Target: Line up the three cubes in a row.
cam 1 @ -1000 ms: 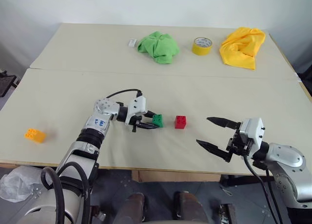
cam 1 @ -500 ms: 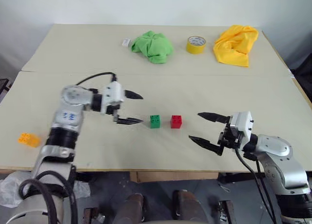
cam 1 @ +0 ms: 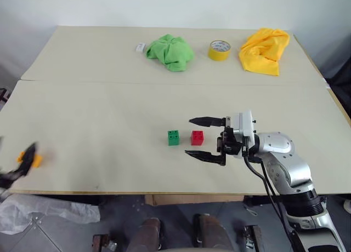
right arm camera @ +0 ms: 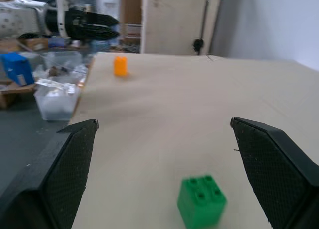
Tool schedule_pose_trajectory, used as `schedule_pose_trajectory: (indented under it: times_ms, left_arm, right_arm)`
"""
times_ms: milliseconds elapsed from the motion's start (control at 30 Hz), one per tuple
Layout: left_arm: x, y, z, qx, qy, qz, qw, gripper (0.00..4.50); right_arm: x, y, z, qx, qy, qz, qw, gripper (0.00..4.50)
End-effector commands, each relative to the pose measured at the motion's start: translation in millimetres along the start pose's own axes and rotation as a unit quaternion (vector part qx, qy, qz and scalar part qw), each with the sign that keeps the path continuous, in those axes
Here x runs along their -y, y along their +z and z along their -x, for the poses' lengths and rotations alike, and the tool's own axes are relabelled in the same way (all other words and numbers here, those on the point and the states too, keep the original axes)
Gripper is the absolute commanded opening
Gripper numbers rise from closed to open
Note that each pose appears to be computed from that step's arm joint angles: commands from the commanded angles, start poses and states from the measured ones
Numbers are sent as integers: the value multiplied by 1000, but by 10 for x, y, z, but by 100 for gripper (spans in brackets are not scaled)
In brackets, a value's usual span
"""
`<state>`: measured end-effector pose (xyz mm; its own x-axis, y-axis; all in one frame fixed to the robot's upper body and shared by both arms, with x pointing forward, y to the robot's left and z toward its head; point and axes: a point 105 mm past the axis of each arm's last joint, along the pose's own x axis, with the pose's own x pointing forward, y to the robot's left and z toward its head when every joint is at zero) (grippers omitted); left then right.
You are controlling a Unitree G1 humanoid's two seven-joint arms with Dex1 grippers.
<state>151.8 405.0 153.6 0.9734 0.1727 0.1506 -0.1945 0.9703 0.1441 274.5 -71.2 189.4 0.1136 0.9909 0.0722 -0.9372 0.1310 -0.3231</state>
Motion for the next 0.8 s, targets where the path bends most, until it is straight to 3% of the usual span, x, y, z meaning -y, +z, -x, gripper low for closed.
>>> schedule_pose_trajectory:
  times_ms: [33, 200, 267, 567, 800]
  left_arm:
    - [-122, -33, 375, -6, 67, 5, 998, 448]
    - [-166, -280, 673, -34, 131, 36, 990, 448]
    - [-91, -450, 678, -55, 116, 55, 990, 448]
    - [57, -505, -130, -59, 21, 70, 996, 448]
    - [123, -582, -494, -91, -26, 51, 994, 448]
  right_arm:
    - [-4, 88, -29, 19, 12, 14, 1000, 450]
    - [-32, 123, -52, 29, 23, 11, 999, 450]
    - [-24, 175, -72, 42, 22, 20, 999, 450]
    - [-84, 178, -14, 55, 50, 53, 996, 450]
    - [-182, 78, -72, 52, 56, 49, 996, 450]
